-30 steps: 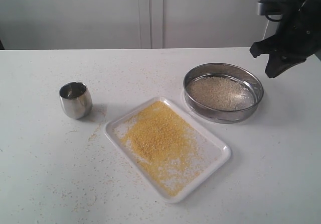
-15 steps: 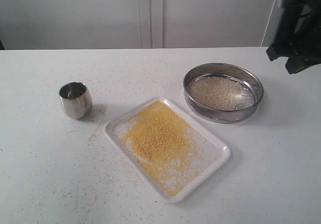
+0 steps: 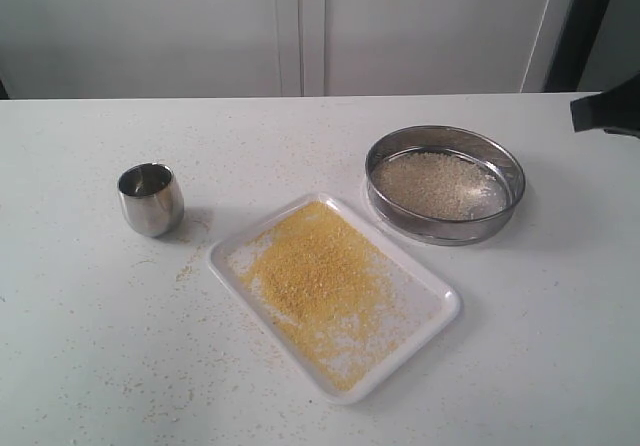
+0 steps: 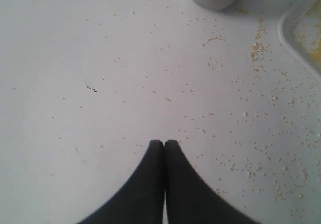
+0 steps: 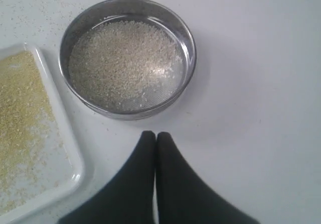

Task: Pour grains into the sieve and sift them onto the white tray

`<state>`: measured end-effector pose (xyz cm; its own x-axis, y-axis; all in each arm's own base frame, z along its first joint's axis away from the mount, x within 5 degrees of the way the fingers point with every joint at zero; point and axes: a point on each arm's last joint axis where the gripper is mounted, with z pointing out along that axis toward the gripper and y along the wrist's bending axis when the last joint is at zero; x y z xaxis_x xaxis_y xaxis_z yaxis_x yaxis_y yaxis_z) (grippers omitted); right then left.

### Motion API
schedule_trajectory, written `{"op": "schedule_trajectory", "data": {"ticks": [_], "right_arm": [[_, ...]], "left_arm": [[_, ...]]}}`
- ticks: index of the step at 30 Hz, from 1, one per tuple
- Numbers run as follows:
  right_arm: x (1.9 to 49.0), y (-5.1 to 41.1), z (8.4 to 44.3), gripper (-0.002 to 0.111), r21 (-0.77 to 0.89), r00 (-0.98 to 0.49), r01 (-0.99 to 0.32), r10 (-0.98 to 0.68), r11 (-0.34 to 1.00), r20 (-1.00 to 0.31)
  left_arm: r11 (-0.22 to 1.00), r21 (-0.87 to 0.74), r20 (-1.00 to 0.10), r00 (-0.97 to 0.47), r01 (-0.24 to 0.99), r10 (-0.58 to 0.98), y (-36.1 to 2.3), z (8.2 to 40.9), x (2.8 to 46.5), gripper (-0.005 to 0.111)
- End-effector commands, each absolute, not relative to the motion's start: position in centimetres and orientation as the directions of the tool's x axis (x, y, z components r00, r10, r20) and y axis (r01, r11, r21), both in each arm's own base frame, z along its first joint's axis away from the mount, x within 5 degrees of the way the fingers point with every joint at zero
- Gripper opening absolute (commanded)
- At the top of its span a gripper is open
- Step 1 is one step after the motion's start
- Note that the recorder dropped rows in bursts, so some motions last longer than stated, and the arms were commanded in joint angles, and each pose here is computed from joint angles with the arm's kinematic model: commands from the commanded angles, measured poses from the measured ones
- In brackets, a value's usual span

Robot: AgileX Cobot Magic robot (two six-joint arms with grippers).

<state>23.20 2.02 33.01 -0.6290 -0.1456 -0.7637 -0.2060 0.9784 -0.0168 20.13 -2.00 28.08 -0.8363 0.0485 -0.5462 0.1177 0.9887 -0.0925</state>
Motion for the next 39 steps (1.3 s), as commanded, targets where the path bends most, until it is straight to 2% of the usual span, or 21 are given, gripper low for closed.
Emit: {"op": "schedule_trajectory", "data": {"ticks": [1,7,15,23,39], "right_arm": [[21.0,2.3,33.1,0.000,-0.046,-0.554,-0.227,-0.168,0.973,-0.815],[16.4,2.9,33.1,0.000,-0.065,-0.405,-0.254,-0.167,0.965,-0.899],[12.8,2.5,29.9,0.000,-0.049,-0.348,-0.243,-0.135,0.969,-0.928],[10.2,2.1,28.5,0.000,-0.043,-0.242,-0.221,-0.097,0.974,-0.965],[5.3,1.3,29.3,0.000,-0.128,0.034,-0.200,-0.124,0.971,-0.992]], "left_arm": [[0.987,-0.099,-0.538,-0.841,0.123,0.051,-2.2,28.0,19.8,0.000],[0.987,-0.099,-0.538,-0.841,0.123,0.051,-2.2,28.0,19.8,0.000],[0.987,-0.099,-0.538,-0.841,0.123,0.051,-2.2,28.0,19.8,0.000],[0.987,-0.099,-0.538,-0.841,0.123,0.051,-2.2,28.0,19.8,0.000],[0.987,-0.099,-0.538,-0.841,0.123,0.051,-2.2,28.0,19.8,0.000]]}}
